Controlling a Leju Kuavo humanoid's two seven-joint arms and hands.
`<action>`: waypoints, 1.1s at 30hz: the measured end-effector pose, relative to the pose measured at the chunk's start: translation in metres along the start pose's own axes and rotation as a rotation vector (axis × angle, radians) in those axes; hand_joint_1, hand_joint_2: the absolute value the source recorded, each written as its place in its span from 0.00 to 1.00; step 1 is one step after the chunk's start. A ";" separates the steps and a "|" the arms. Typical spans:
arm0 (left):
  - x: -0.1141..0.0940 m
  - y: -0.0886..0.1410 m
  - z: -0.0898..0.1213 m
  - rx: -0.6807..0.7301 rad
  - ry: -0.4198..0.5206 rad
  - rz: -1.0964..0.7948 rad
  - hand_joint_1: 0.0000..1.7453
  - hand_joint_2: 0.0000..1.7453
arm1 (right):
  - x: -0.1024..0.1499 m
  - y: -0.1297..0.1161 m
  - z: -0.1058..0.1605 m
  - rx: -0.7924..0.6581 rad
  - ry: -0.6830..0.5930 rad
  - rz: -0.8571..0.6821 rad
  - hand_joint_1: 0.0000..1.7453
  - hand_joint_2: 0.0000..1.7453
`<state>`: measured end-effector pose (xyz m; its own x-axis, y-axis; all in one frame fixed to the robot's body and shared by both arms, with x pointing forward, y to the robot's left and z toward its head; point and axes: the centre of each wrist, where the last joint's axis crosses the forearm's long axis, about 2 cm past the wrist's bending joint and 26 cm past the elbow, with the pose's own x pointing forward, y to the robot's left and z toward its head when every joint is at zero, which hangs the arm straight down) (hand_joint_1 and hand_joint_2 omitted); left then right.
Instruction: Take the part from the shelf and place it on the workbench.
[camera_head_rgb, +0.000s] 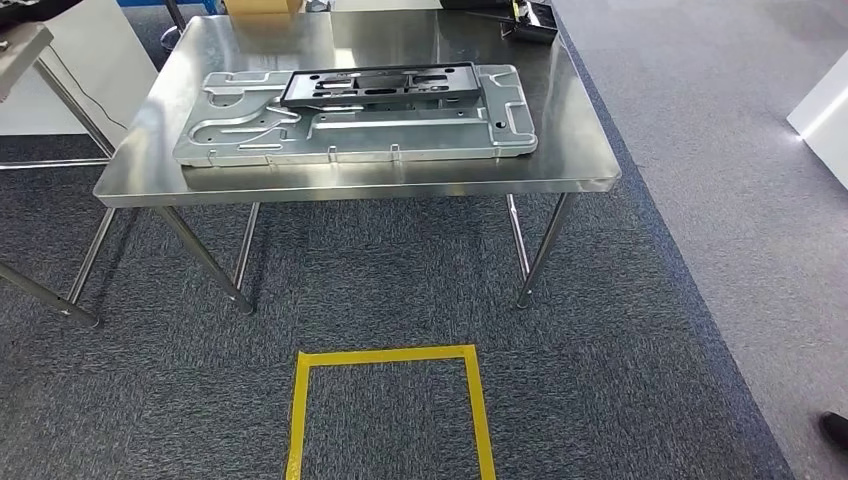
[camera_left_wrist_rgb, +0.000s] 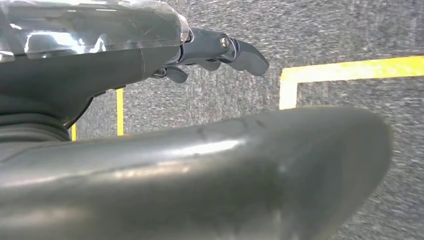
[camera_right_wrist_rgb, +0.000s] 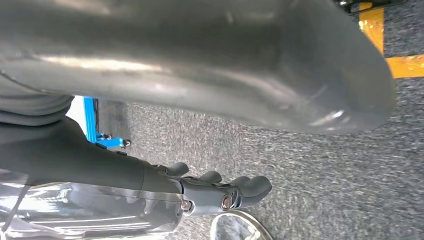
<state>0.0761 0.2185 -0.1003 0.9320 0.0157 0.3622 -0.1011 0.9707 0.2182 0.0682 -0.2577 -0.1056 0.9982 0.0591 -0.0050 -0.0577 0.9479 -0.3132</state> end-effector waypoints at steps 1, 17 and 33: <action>0.001 0.000 0.000 -0.001 -0.001 0.000 0.00 0.00 | 0.000 0.000 0.000 0.000 0.000 -0.001 0.00 0.00; 0.004 -0.004 0.001 -0.011 -0.004 -0.011 0.00 0.00 | -0.001 -0.002 -0.001 -0.005 0.007 -0.015 0.00 0.00; 0.007 -0.004 0.000 -0.011 -0.009 -0.012 0.00 0.00 | -0.001 -0.003 -0.001 -0.010 0.004 -0.009 0.00 0.00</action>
<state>0.0834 0.2148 -0.0984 0.9299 0.0023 0.3679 -0.0865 0.9733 0.2125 0.0678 -0.2610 -0.1059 0.9988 0.0494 -0.0057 -0.0486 0.9452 -0.3229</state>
